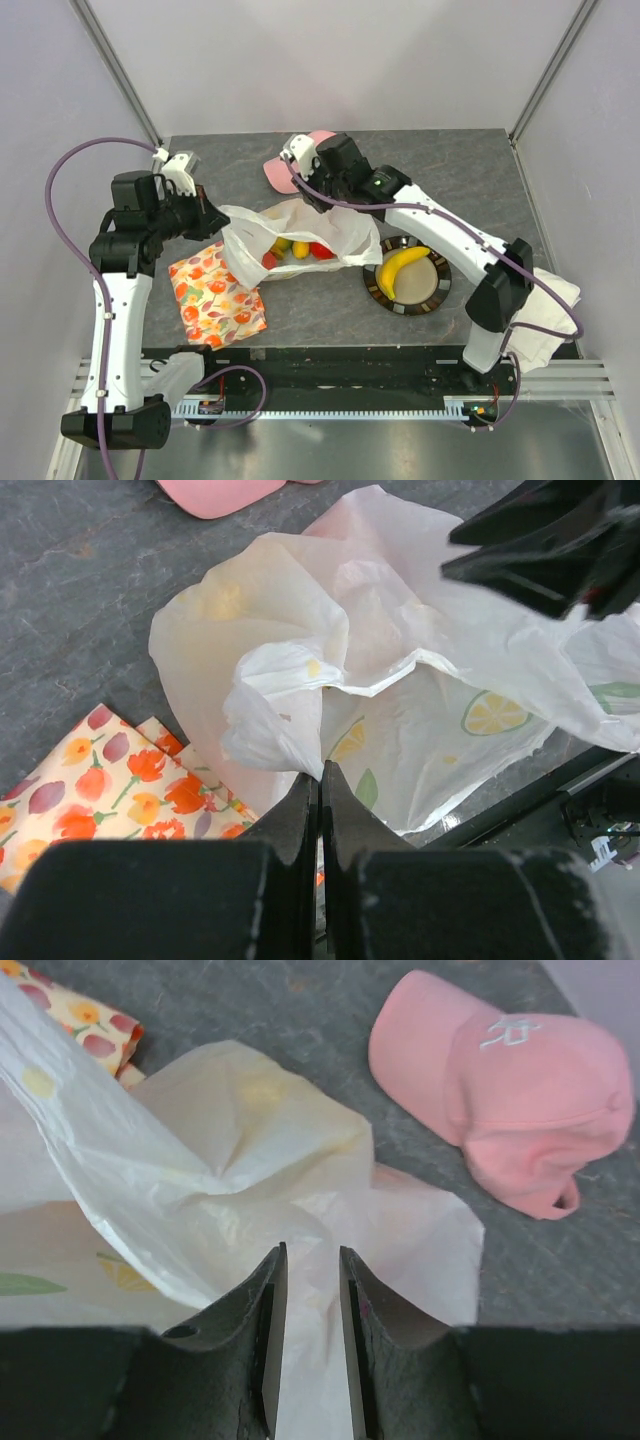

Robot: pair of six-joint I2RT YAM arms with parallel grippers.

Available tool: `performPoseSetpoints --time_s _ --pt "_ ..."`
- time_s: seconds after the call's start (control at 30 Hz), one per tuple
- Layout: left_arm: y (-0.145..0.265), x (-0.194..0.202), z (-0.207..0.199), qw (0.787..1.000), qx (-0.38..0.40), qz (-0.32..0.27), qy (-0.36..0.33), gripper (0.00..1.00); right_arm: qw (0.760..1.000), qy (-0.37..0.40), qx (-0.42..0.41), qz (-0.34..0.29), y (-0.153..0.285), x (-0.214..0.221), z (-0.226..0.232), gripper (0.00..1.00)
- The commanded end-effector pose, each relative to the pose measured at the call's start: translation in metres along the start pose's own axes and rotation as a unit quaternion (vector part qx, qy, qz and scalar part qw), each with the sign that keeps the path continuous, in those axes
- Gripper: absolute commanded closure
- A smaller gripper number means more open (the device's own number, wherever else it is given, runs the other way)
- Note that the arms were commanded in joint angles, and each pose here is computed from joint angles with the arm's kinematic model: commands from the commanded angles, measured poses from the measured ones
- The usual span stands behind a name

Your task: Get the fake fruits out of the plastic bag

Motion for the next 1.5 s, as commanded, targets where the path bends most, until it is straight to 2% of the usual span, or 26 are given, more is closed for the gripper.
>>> performPoseSetpoints --time_s 0.0,0.07,0.13,0.17,0.27,0.3,0.5,0.63,0.7,0.77,0.87,1.0,1.07,1.2,1.47 --pt "0.0 -0.011 -0.004 1.0 0.006 -0.027 0.006 0.99 0.998 -0.011 -0.012 -0.06 0.02 -0.028 0.002 0.66" --pt "-0.001 -0.012 -0.004 1.0 0.01 -0.024 0.006 0.98 0.987 0.017 -0.12 -0.102 0.037 -0.041 0.038 0.65" --pt "-0.002 -0.015 -0.006 1.0 0.014 -0.023 0.005 0.99 0.967 0.023 -0.222 -0.121 0.048 -0.044 0.077 0.68" --pt "-0.001 -0.016 -0.006 1.0 0.015 -0.025 0.004 0.99 0.966 0.016 -0.237 -0.105 0.045 -0.036 0.085 0.77" --pt "-0.001 -0.02 -0.009 0.999 0.022 -0.028 0.0 0.99 0.96 0.006 -0.269 -0.07 0.036 -0.016 0.102 0.95" --pt "0.0 -0.021 -0.01 0.999 0.024 -0.03 -0.001 0.98 0.96 0.006 -0.274 -0.063 0.033 -0.009 0.105 0.97" --pt "-0.005 -0.019 -0.012 0.999 0.034 -0.023 0.025 0.98 0.939 0.019 -0.339 -0.05 0.015 0.002 0.122 0.99" --pt "-0.002 -0.026 -0.014 0.998 0.034 -0.034 0.034 0.99 0.926 0.014 -0.376 0.008 -0.014 0.034 0.132 0.96" --pt "0.004 -0.036 -0.016 0.998 0.031 -0.049 0.022 0.98 0.939 0.023 -0.341 0.028 -0.031 0.042 0.121 0.96" --pt "0.011 -0.043 -0.01 0.998 0.013 -0.065 0.01 0.98 0.967 0.026 -0.249 0.044 -0.059 0.044 0.092 0.96" --pt "0.019 -0.038 -0.015 0.998 0.025 -0.061 -0.017 0.98 0.989 0.022 -0.149 0.009 -0.077 0.025 0.044 0.96" --pt "0.01 -0.012 -0.014 0.999 0.045 -0.027 -0.004 0.99 0.996 0.027 -0.075 -0.026 -0.089 0.004 -0.005 0.96" --pt "0.007 -0.008 -0.014 0.998 0.054 -0.019 0.0 0.99 0.996 0.04 -0.068 -0.028 -0.099 0.003 -0.015 0.94" --pt "-0.004 -0.002 -0.011 0.998 0.068 -0.002 0.001 0.98 0.992 0.077 -0.098 -0.031 -0.113 0.013 -0.008 0.86" --pt "-0.02 -0.004 0.002 0.998 0.058 0.005 -0.003 0.99 0.979 0.12 -0.154 -0.06 -0.12 0.01 0.009 0.8"
Point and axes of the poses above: each gripper's point midway between its finger pads, its own y axis back along the fingers, its own z axis along the line the jaws close on, x = y × z, the point moved 1 cm from there along y, back along the fingers, and after that the axes turned 8 degrees about y, right-handed, at the moved point
